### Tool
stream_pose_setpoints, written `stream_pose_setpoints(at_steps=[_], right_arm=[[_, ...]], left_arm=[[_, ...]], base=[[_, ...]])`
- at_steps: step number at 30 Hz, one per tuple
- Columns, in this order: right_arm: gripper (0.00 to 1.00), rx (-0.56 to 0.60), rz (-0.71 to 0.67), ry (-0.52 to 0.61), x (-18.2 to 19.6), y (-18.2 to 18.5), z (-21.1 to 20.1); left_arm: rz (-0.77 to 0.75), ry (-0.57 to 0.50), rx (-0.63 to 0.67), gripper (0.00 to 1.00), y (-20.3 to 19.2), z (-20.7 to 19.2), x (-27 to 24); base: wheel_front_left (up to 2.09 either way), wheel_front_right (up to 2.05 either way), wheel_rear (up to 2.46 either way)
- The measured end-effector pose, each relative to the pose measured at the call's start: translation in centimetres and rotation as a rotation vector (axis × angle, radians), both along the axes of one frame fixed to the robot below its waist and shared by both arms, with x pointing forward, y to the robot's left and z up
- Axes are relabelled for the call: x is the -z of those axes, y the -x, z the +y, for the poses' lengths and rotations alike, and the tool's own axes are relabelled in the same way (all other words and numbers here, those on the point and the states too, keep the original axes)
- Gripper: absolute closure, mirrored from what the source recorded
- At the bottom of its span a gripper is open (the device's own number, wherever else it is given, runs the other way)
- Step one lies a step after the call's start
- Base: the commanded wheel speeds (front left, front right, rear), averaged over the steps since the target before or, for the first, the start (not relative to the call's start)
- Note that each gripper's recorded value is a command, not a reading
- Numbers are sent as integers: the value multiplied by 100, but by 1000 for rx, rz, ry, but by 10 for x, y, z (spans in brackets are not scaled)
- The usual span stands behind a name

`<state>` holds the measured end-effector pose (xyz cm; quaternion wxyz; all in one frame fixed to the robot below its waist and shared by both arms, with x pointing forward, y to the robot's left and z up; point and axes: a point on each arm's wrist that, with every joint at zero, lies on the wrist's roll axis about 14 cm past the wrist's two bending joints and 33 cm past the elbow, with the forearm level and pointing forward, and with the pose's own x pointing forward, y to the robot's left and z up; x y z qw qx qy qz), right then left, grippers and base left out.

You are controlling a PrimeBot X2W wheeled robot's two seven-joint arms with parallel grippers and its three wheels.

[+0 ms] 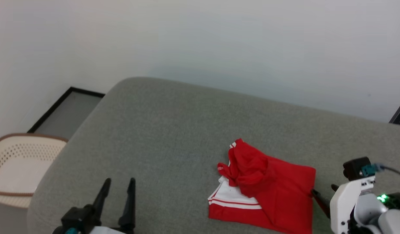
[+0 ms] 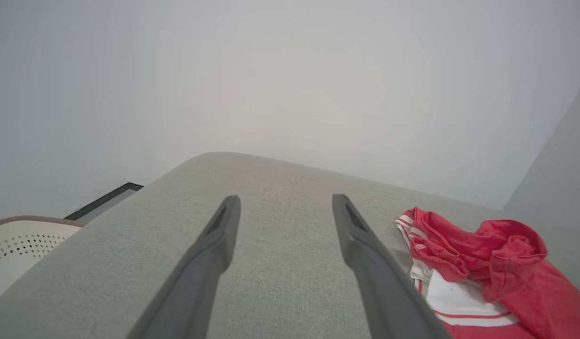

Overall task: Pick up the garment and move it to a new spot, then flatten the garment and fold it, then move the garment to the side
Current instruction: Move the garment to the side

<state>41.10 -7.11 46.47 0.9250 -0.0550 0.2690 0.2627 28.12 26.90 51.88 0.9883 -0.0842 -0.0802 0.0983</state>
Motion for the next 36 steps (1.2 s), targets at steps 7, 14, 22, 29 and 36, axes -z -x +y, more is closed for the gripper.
stream_pose_setpoints(at_steps=[7, 14, 22, 29, 36], right_arm=[[0, -33, 206, 65, 25, -7, 3], [0, -75, 415, 92, 63, -3, 22], [0, -133, 463, 143, 78, -8, 45], [100, -131, 431, 128, 79, -19, 54], [100, -93, 406, 120, 75, -27, 41]], left_arm=[[24, 27, 15, 0, -18, -10, 5], [61, 56, 2, 0, -31, -12, 15], [84, 72, -29, 0, -29, -6, 22], [88, 85, -49, 0, -25, -2, 24], [78, 88, -61, 0, -22, 4, 21]], base=[[0, 0, 0], [0, 0, 0], [0, 0, 0], [0, 0, 0], [0, 0, 0]])
